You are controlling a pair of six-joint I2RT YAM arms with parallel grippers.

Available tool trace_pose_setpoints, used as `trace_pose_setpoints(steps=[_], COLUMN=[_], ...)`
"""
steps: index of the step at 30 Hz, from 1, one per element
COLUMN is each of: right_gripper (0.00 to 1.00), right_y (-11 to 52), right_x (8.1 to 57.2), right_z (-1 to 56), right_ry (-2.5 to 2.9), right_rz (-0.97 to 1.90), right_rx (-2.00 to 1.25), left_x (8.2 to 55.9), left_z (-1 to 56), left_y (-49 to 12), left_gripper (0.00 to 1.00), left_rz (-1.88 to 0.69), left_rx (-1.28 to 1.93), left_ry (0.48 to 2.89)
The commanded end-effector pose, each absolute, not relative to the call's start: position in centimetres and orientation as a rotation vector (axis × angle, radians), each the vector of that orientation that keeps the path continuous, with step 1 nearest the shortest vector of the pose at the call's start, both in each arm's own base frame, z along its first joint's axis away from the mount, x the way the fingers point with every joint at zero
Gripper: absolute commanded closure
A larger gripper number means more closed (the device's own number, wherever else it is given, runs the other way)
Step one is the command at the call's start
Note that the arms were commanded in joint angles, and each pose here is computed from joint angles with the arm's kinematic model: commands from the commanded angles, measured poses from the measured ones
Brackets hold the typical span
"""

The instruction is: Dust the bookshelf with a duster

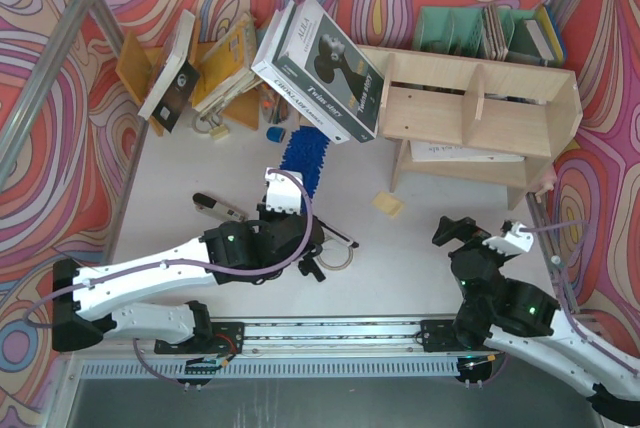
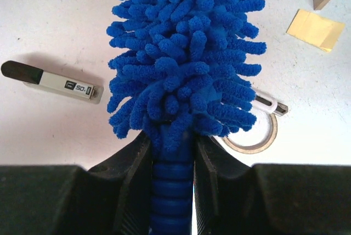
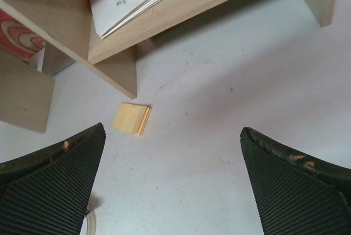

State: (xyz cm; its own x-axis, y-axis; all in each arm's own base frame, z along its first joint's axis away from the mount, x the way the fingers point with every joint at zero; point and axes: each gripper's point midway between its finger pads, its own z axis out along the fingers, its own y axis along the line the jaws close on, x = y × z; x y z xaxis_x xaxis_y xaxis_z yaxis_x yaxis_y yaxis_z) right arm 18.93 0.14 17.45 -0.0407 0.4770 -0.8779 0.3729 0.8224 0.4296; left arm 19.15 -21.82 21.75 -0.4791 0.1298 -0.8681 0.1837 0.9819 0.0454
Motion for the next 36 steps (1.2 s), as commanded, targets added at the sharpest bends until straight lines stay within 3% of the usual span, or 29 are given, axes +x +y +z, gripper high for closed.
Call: trace_pose_setpoints(steps=[1, 14, 27, 36], right_gripper=[0.01, 0.01, 0.01, 0.01], right_y=[1.9, 2.3, 2.2, 2.2], right_x=[20.1, 20.7, 20.8, 20.8], right_z=[18.6, 17.8, 17.7, 17.5], right_ry=[1.611, 1.636, 1.636, 1.643], right_rz=[0.148, 0.078, 0.061, 0.053], right_rx=[0.591, 0.567, 0.570, 0.569], left_x=[20.0, 20.0, 19.9, 19.7], left_z=[21.1, 21.1, 21.3, 20.0], left_y=[-20.0, -27.5, -22.0, -25.3], left_gripper=[1.00, 1.00, 1.00, 1.00], left_rz=[0.016, -0.204, -0.043, -0.124], left_rx=[0.159, 0.262, 0.241, 0.267], left_ry=[2.068, 2.119, 2.082, 2.138])
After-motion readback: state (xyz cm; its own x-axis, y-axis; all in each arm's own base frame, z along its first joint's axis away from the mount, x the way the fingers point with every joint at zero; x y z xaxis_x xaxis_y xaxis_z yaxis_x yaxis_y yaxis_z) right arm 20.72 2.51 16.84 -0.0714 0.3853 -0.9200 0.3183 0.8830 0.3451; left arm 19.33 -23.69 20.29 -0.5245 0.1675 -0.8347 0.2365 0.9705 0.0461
